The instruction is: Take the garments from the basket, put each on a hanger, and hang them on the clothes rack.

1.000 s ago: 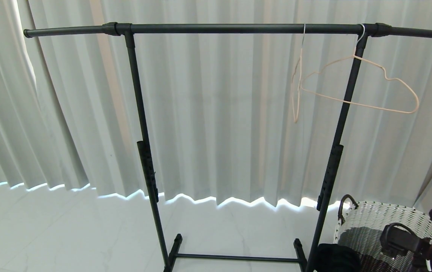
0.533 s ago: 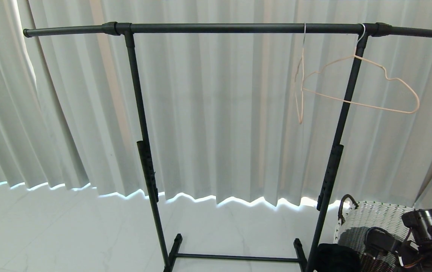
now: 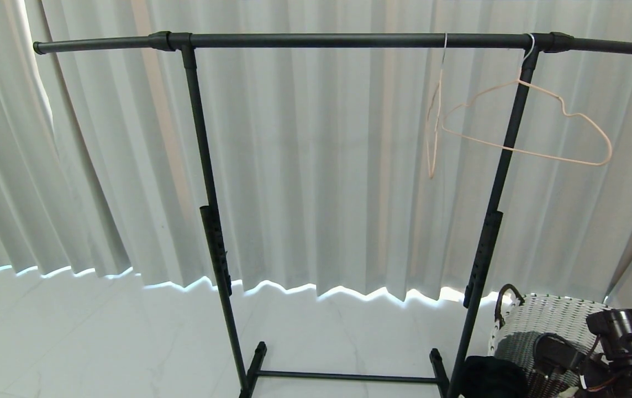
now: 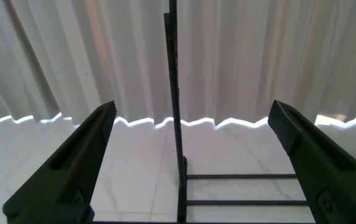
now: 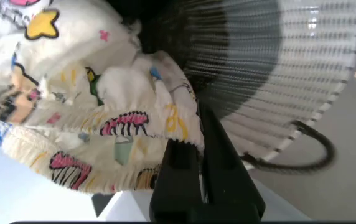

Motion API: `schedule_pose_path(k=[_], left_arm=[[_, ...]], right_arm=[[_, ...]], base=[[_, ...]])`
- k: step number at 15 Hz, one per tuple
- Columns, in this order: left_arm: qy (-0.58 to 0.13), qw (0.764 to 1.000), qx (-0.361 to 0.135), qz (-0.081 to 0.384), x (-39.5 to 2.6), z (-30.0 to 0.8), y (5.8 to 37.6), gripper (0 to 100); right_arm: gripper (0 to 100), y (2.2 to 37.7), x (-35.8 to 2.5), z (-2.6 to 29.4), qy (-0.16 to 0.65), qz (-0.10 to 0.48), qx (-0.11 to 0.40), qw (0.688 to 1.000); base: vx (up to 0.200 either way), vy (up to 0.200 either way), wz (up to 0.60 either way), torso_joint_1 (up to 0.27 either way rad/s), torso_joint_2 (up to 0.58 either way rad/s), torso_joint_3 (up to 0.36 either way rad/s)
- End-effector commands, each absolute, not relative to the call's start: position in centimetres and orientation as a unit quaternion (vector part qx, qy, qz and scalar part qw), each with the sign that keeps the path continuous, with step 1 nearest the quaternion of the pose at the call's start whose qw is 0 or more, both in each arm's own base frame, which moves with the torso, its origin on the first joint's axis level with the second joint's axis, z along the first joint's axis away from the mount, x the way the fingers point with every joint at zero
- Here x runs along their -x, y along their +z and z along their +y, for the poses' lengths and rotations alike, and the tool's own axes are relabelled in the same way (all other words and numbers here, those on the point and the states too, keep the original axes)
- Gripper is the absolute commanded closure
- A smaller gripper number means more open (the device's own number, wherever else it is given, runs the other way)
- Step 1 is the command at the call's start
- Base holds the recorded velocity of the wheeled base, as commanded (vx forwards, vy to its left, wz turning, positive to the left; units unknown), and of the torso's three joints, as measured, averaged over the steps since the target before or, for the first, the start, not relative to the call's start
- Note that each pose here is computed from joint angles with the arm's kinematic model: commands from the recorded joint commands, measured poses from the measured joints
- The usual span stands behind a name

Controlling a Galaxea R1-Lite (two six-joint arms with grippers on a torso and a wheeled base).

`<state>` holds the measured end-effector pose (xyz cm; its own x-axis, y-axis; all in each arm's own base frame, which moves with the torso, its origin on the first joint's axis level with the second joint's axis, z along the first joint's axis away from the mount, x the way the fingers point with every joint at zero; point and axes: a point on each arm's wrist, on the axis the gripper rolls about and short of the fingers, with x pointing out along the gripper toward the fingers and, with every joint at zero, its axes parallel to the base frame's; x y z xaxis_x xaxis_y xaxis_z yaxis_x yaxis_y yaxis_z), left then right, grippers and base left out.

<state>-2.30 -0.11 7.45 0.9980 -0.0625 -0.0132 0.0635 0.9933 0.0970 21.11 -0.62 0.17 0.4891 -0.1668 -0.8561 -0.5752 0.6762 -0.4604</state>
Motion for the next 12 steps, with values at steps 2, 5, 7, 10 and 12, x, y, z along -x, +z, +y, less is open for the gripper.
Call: schedule_pose_path(k=[2,5,7,10,12], left_arm=[[-0.032,0.998,-0.05,0.005,2.3,-0.1,7.4,0],[-0.032,0.998,-0.051,0.005,2.3,-0.1,7.4,0],[-0.032,0.998,-0.05,0.005,2.3,-0.1,7.4,0],[-0.032,0.998,-0.05,0.005,2.3,-0.1,7.5,0],[-0.032,0.998,-0.049,0.005,2.3,-0.1,7.4,0]], right_arm=[[100,7.2,-19.4,-0.7,0.089,0.416,0.388,0.818],[100,14.9,-17.2,0.0,0.093,0.399,0.376,0.831],[100,20.6,-14.9,0.9,0.108,0.38,0.369,0.841],[100,25.5,-13.3,2.1,0.135,0.349,0.366,0.852],[100,27.4,-12.9,2.6,0.148,0.335,0.372,0.853]], base=[[0.0,0.0,0.0,0.0,0.0,0.0],[-0.133,0.0,0.0,0.002,0.0,-0.002],[-0.2,0.0,0.0,0.005,0.0,0.002],[-0.2,0.0,0.0,0.006,0.01,0.002],[-0.2,0.0,0.0,0.0,0.0,0.002]])
